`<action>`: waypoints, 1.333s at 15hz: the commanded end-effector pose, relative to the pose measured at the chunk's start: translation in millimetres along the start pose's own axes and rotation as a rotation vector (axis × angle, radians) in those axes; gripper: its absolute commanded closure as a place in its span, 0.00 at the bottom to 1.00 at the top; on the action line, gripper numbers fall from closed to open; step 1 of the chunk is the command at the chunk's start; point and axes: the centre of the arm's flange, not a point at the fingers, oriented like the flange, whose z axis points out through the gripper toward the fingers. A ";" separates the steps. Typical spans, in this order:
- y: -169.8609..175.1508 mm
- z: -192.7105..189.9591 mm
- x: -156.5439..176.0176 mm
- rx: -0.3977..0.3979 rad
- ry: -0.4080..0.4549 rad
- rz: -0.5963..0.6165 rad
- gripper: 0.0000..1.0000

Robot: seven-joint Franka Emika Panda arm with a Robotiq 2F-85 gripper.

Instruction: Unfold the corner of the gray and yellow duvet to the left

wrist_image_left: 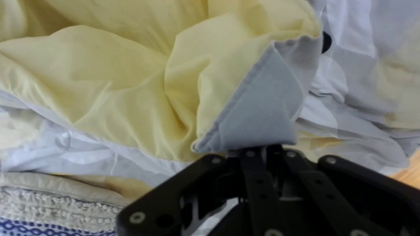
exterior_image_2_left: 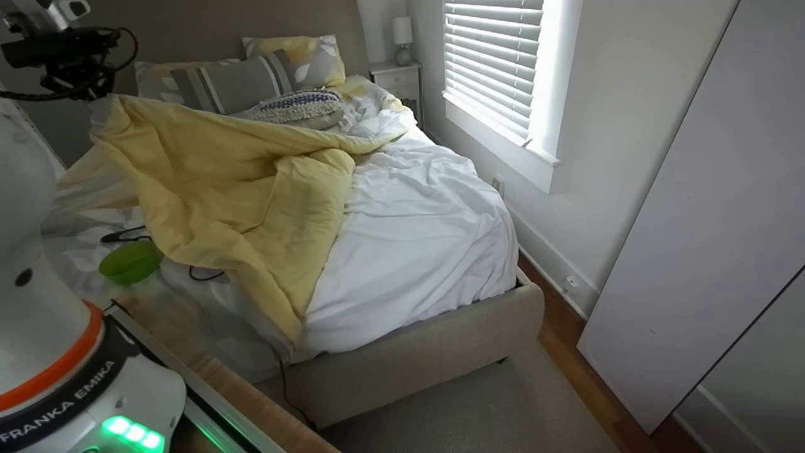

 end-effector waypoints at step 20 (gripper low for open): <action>-130.9 88.2 165.3 0.212 -0.156 -0.650 0.35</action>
